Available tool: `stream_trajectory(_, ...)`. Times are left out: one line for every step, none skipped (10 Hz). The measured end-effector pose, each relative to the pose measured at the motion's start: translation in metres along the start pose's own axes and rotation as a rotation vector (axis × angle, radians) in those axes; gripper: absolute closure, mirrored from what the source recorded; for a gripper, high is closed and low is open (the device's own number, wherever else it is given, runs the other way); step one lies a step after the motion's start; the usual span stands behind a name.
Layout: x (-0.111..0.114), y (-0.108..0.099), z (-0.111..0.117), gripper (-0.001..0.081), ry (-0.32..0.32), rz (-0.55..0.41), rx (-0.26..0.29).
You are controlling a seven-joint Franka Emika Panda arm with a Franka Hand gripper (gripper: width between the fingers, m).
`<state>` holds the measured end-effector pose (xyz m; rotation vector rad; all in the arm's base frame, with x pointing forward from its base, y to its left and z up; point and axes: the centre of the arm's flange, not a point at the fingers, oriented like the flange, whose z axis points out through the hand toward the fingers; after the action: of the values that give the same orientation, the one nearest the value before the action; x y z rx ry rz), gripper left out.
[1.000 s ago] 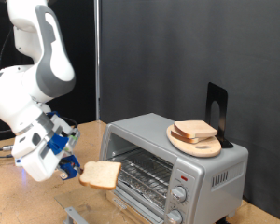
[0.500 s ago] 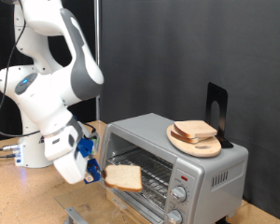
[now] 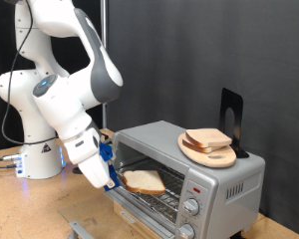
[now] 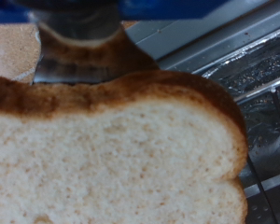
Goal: Make a piece of toast with the oven
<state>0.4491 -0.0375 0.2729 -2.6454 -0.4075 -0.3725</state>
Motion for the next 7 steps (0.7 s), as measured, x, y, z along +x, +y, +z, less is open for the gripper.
stream_trajectory(-0.002, -0.001, 0.002, 0.0318, -0.005, -0.008, -0.013)
stream_trajectory(-0.007, 0.000, 0.003, 0.0318, -0.015, -0.018, -0.028)
stream_trajectory(-0.012, 0.002, 0.005, 0.0318, -0.024, -0.037, -0.046)
stream_trajectory(-0.018, 0.005, 0.006, 0.0318, -0.033, -0.060, -0.058)
stream_trajectory(-0.025, 0.009, 0.005, 0.0318, -0.045, -0.075, -0.063)
stream_trajectory(-0.031, 0.014, 0.004, 0.0318, -0.052, -0.078, -0.063)
stream_trajectory(-0.037, 0.018, 0.001, 0.0318, -0.055, -0.081, -0.061)
